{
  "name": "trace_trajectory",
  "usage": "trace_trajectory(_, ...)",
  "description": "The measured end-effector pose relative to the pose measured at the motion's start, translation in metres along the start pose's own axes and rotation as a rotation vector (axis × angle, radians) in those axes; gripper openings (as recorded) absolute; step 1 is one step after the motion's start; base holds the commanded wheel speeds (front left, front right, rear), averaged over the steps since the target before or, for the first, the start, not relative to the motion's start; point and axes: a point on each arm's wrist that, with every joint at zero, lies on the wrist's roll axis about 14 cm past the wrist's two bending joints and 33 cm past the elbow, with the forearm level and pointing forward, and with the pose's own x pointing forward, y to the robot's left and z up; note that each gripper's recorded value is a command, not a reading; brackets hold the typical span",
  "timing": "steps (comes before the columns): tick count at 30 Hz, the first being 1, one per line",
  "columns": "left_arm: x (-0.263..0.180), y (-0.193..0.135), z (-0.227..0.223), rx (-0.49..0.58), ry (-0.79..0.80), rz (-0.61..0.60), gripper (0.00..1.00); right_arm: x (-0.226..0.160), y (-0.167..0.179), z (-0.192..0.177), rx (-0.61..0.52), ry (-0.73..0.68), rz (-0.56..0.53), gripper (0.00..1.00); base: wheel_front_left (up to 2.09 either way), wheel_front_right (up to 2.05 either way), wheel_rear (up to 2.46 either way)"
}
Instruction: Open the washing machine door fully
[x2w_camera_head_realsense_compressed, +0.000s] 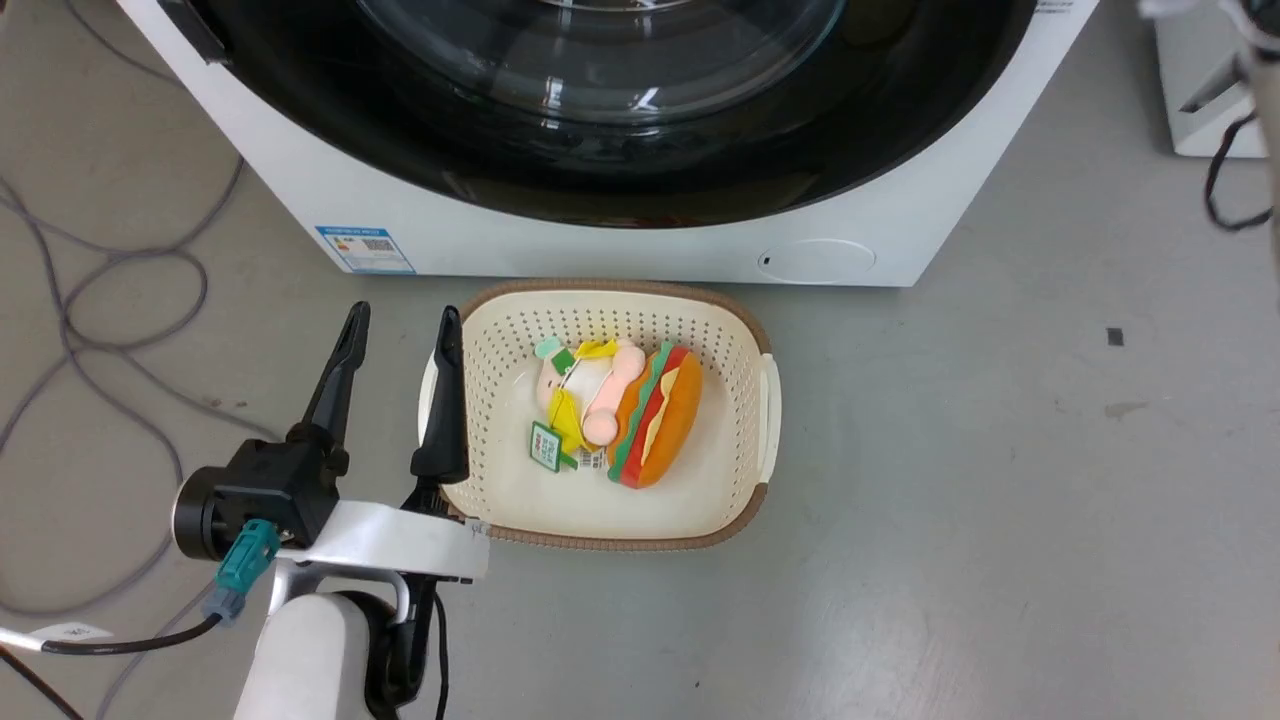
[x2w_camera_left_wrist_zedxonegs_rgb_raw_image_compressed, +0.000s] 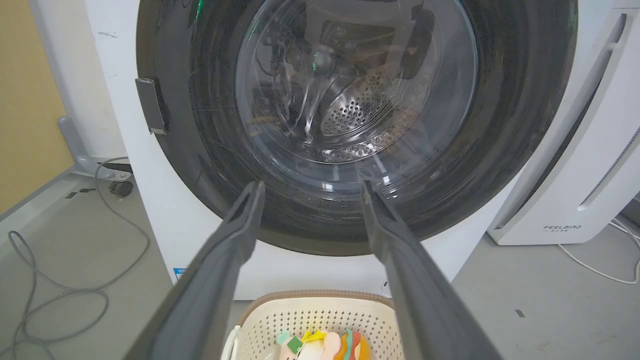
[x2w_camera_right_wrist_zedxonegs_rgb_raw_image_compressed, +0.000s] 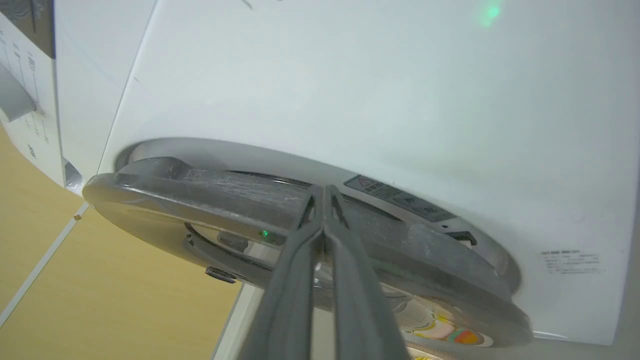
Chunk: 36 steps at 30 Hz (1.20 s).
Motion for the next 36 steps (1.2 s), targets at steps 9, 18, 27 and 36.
trace_trajectory(9, 0.010, 0.000, -0.010, -0.014, 0.005, -0.006, 1.00, 0.020, -0.001, -0.012, -0.053, 0.169, -0.028, 0.00, 0.00, 0.00, 0.00)
trace_trajectory(18, 0.018, -0.001, -0.022, -0.034, 0.010, -0.013, 1.00, 0.032, -0.007, -0.020, -0.069, 0.316, -0.062, 0.00, 0.00, 0.00, 0.00)
trace_trajectory(27, 0.021, -0.001, -0.023, -0.042, 0.006, -0.014, 1.00, 0.028, 0.001, -0.042, -0.062, 0.476, -0.051, 0.00, 0.00, 0.00, 0.00)
trace_trajectory(36, 0.019, -0.003, -0.013, -0.041, -0.010, -0.017, 1.00, 0.009, 0.009, -0.062, -0.073, 0.574, -0.016, 0.00, 0.00, 0.00, 0.00)
